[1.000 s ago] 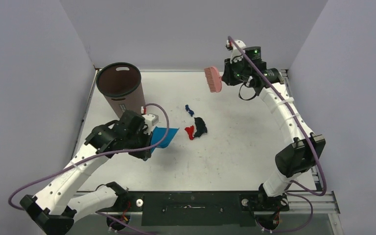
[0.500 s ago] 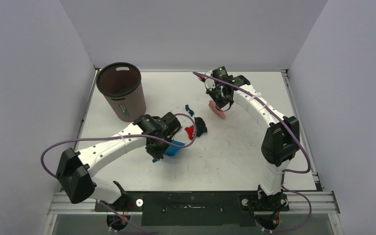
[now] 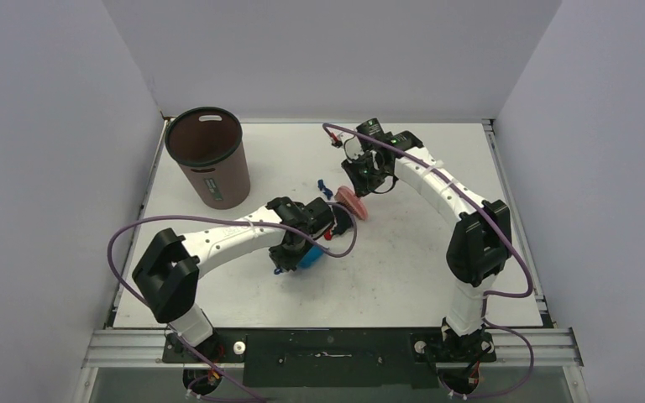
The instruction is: Sweep away the paper scraps from the table
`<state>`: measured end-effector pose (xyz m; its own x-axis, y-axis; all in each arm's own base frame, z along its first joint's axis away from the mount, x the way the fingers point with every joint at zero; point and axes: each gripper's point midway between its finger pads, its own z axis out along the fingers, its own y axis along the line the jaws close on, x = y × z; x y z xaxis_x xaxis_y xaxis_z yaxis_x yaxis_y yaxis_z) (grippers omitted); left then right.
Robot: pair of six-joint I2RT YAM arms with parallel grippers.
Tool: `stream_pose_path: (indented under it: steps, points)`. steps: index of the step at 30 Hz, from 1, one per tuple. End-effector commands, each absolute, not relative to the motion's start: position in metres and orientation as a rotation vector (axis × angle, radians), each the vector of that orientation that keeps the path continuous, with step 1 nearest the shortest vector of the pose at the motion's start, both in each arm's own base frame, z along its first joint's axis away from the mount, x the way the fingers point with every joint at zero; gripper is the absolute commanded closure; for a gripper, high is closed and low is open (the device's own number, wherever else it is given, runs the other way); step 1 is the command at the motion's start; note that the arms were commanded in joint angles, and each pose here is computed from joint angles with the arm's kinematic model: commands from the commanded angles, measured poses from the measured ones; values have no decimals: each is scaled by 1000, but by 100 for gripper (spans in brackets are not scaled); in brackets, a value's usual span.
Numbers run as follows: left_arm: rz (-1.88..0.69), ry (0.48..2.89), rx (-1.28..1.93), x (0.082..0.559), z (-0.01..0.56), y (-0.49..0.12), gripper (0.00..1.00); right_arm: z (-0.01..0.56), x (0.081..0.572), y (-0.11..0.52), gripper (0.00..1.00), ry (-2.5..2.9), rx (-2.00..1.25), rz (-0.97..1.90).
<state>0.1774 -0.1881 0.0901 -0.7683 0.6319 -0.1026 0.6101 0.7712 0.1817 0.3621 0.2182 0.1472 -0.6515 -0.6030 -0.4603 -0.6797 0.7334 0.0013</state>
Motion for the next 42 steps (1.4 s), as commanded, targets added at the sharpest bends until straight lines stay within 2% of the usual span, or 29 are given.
stream_pose_path:
  steps: [1, 7, 14, 20, 27, 31, 37, 42]
  points:
    - [156, 2748, 1005, 193, 81, -208, 100, 141, 326, 251, 95, 2576, -1009, 521]
    - [133, 2734, 978, 202, 66, -221, 100, 149, 302, 269, 95, 2560, -1041, 702]
    - [105, 2681, 933, 208, 61, -233, 100, 167, 292, 273, 95, 2504, -1059, 743]
    - [67, 2630, 920, 201, 62, -243, 100, 192, 313, 265, 95, 2425, -1004, 645]
    - [-22, 2538, 899, 197, 65, -259, 100, 203, 325, 278, 95, 2395, -988, 699]
    - [-12, 2519, 853, 200, 67, -255, 100, 223, 341, 266, 95, 2316, -1009, 581]
    - [-2, 2533, 761, 197, 77, -246, 100, 256, 392, 232, 95, 2134, -1075, 218]
    - [53, 2559, 716, 195, 91, -234, 100, 281, 429, 232, 95, 1942, -1128, -2]
